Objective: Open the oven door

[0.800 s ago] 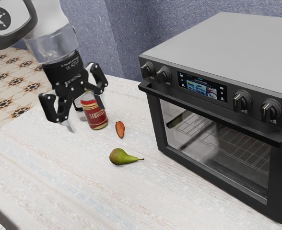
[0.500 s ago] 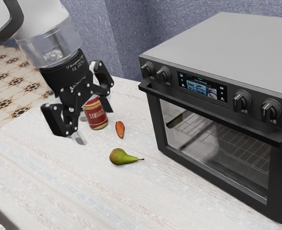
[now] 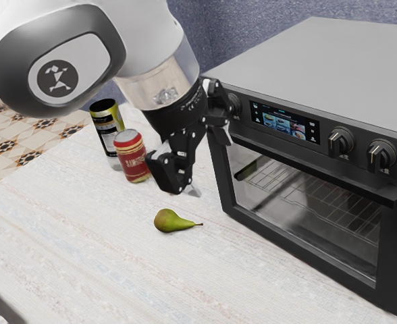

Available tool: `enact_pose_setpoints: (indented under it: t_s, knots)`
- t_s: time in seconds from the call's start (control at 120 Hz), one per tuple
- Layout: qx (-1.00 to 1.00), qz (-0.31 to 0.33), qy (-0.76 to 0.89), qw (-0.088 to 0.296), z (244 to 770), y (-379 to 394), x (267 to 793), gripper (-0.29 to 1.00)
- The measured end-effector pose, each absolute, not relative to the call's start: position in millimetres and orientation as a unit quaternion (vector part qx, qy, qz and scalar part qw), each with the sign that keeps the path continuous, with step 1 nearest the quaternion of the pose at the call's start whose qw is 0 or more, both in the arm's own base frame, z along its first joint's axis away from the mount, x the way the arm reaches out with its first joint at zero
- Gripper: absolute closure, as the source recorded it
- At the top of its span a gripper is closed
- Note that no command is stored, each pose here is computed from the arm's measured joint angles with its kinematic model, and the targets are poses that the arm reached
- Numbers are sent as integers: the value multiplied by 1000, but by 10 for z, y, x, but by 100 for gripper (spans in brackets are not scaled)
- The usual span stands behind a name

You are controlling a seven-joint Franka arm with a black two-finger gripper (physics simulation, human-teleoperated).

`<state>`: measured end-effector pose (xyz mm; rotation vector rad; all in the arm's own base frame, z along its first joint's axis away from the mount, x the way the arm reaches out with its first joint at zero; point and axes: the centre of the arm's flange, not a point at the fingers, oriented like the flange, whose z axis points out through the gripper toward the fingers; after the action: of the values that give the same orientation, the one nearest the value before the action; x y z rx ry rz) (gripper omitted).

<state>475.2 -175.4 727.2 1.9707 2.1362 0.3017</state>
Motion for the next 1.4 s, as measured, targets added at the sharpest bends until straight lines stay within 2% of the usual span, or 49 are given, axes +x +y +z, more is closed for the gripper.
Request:
enact_pose_setpoints:
  t_s: [0.5,0.867,1.0,1.242,1.4]
  knots:
    - [683,114,709,133,6890,-1786,5316,0]
    - [672,123,714,152,6849,-1470,5630,0]
    - [667,115,722,147,6685,-1363,5738,0]
    - [664,109,724,153,6465,-1327,5852,0]
    - [667,108,721,153,6358,-1353,5635,0]
